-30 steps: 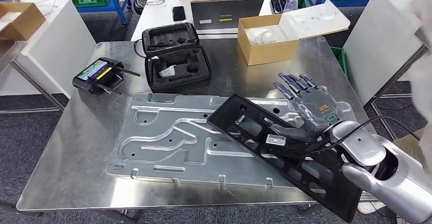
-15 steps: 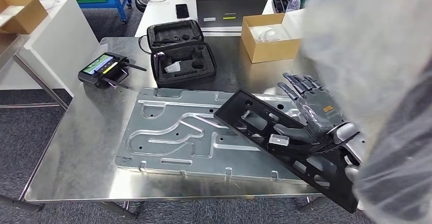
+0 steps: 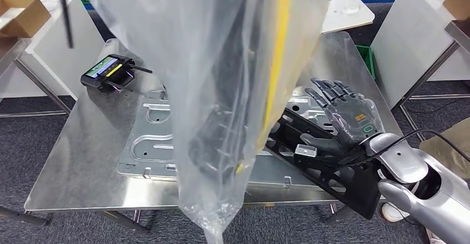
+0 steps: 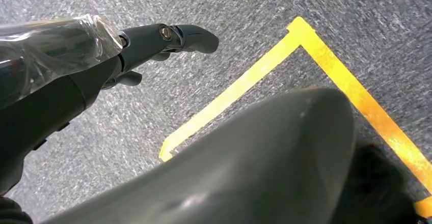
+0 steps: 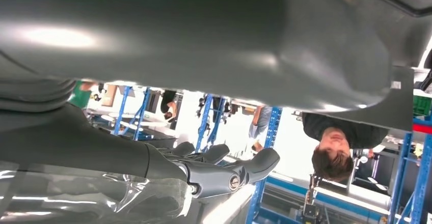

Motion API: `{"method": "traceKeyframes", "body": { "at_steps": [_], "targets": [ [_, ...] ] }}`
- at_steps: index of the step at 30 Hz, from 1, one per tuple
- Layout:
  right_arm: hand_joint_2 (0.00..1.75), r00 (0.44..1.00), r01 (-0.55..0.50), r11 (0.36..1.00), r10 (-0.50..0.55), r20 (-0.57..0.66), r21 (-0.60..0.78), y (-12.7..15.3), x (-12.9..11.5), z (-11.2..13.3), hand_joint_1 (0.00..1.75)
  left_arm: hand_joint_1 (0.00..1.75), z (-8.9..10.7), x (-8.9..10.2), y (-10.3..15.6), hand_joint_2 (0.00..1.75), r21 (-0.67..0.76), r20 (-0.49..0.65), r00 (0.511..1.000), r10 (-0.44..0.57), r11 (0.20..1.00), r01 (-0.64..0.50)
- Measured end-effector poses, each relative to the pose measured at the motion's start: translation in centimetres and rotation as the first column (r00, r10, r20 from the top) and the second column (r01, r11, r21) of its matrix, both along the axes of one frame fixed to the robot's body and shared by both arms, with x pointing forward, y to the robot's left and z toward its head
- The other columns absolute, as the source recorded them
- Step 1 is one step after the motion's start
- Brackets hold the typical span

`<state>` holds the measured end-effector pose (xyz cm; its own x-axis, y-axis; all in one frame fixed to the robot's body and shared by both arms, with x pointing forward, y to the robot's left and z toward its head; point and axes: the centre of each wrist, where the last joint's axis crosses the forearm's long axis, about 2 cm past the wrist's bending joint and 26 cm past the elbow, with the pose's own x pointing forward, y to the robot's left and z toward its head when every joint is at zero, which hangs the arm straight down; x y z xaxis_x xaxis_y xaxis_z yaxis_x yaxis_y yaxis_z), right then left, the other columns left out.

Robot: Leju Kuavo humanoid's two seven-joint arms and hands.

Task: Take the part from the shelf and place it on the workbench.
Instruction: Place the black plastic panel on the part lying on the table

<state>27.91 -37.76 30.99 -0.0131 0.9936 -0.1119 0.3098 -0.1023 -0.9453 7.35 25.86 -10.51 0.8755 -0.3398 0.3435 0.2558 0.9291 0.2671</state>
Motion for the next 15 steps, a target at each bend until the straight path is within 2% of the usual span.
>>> {"method": "traceKeyframes", "body": {
  "at_steps": [15],
  "targets": [
    [0.00,1.000,0.010,0.999,-0.009,-0.016,0.049,-0.50,-0.26,-0.02,0.00,0.00,0.03,0.19,-0.02,0.00,-0.004,0.002,1.000,-0.001,1.000,0.001]
  ]
}}
